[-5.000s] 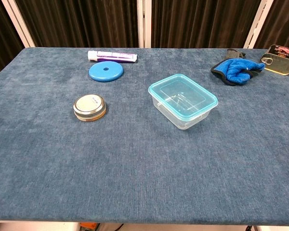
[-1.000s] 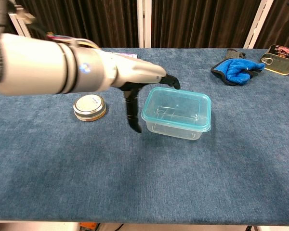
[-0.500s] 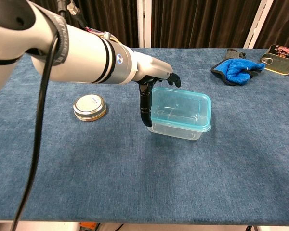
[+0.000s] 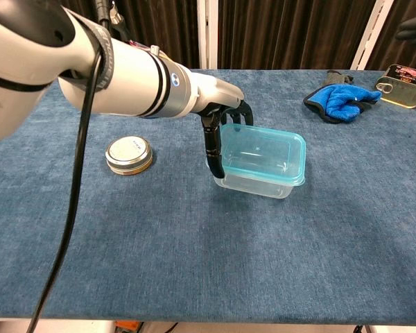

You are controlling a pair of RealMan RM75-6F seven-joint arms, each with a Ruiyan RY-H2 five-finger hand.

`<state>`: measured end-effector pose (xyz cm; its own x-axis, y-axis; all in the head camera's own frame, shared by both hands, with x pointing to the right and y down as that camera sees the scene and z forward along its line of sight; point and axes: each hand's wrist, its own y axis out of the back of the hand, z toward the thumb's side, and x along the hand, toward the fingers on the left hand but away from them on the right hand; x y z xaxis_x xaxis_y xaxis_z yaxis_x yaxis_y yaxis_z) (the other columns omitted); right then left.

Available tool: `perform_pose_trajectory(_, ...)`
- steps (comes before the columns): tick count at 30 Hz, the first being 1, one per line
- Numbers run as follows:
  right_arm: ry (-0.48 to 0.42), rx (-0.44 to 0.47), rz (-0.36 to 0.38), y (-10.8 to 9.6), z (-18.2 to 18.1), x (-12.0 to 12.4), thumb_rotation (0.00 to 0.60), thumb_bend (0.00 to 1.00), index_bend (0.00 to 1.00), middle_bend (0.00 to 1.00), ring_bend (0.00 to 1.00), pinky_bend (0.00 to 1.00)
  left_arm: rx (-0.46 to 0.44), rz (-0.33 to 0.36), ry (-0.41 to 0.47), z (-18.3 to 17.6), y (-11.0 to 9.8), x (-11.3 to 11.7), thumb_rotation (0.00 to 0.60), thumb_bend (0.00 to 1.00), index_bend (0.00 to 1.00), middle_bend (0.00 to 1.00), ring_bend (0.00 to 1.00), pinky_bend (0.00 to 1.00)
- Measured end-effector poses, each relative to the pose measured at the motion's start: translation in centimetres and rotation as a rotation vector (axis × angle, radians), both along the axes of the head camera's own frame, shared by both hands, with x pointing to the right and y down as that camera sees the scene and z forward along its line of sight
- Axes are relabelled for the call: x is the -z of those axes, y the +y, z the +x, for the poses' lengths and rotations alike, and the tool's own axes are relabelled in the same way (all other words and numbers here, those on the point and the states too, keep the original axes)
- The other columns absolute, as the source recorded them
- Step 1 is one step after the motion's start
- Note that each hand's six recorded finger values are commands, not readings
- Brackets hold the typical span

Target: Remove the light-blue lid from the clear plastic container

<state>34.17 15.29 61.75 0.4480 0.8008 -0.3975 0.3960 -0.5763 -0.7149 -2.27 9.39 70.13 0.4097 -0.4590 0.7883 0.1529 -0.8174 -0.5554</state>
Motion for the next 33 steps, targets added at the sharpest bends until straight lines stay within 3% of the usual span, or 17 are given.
perform_pose_trajectory(13, 0.069, 0.148, 0.175, 3.3, -6.3, -5.7, 0.600, 0.08, 0.00, 0.00, 0.00, 0.00, 0.017, 0.009, -0.004, 0.2, 0.8, -0.1, 0.600, 0.00, 0.29, 0.29, 0.21, 0.20)
perform_pose_trajectory(23, 0.035, 0.147, 0.294, 4.2, -9.1, -8.3, 0.600, 0.05, 0.00, 0.00, 0.00, 0.00, 0.032, -0.007, -0.011, 0.4, 1.0, -0.3, 0.600, 0.00, 0.29, 0.29, 0.21, 0.20)
perform_pose_trajectory(33, -0.030, 0.131, 0.333, 4.5, -11.0, -9.2, 0.600, 0.04, 0.00, 0.00, 0.00, 0.00, 0.044, -0.025, -0.013, 0.5, 1.1, -0.4, 0.600, 0.00, 0.29, 0.29, 0.21, 0.20)
